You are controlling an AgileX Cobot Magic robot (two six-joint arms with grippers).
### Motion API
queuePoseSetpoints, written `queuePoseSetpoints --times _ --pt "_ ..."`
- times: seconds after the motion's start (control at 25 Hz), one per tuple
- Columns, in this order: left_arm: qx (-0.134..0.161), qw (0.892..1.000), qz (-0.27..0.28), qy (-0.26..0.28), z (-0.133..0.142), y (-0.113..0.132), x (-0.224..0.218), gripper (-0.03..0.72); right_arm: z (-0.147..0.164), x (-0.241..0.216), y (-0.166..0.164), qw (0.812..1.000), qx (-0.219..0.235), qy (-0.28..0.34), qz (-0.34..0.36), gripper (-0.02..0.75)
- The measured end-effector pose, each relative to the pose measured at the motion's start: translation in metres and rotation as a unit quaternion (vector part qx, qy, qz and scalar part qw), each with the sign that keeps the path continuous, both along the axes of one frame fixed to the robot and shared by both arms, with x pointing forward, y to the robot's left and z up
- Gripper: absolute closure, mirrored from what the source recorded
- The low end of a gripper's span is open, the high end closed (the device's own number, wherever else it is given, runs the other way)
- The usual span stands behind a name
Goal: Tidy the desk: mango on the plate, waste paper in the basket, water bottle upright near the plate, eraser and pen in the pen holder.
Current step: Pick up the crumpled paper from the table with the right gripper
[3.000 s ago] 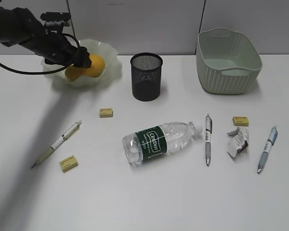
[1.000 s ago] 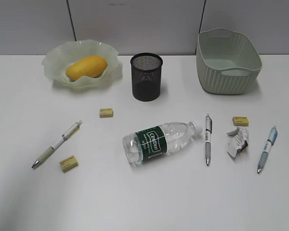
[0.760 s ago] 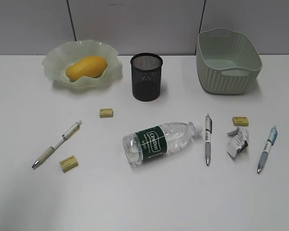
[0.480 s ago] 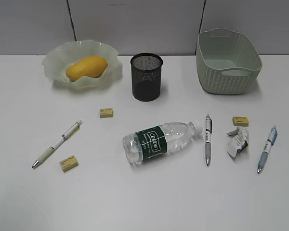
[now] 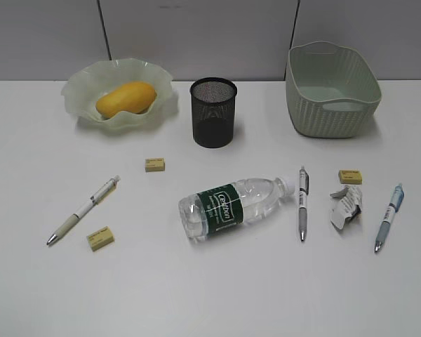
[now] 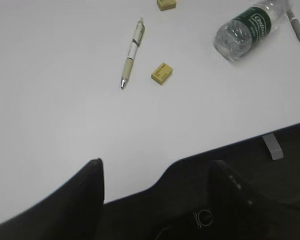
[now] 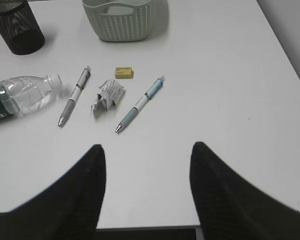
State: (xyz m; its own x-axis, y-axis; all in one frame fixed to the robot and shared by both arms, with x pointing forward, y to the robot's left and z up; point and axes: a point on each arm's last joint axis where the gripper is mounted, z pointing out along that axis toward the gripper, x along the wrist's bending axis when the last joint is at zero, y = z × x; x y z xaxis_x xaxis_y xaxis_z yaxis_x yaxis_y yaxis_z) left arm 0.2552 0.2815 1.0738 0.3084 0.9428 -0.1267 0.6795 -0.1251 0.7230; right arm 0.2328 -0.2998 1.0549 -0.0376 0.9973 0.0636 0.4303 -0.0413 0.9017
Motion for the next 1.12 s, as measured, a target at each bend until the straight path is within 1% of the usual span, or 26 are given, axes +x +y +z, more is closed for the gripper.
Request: queuePoseSetpoints --times 0.12,0.2,0.28,0.48,0.64,0.84,1.04,1.12 --pt "0.010 1.000 0.010 -0.019 0.002 0.002 0.003 0.197 0.000 0.000 0.000 1.000 0.001 0.000 0.001 0.303" --pt "0.021 0.999 0.016 -0.025 0.002 0.005 0.004 0.197 0.000 0.000 0.000 1.000 0.001 0.000 0.001 0.303" --pt "0.027 0.999 0.019 -0.030 0.002 0.006 0.004 0.197 0.000 0.000 0.000 1.000 0.001 0.000 0.001 0.303" --pt "0.026 0.998 0.023 -0.046 0.003 0.006 0.007 0.197 0.000 0.000 0.000 1.000 0.001 0.000 0.001 0.303" --pt "0.031 0.999 0.023 -0.023 -0.012 0.005 0.011 0.197 0.000 0.000 0.001 1.000 0.004 0.000 0.003 0.303" --pt "0.027 0.999 0.026 -0.039 -0.013 0.005 0.015 0.200 0.000 0.000 0.002 1.000 0.008 0.001 0.006 0.303" --pt "0.028 0.999 0.026 -0.034 -0.016 0.005 0.015 0.200 0.000 0.000 0.001 1.000 0.007 0.000 0.005 0.303" --pt "0.028 0.999 0.026 -0.033 -0.016 0.005 0.015 0.197 0.001 0.001 0.003 1.000 0.015 0.002 0.010 0.303"
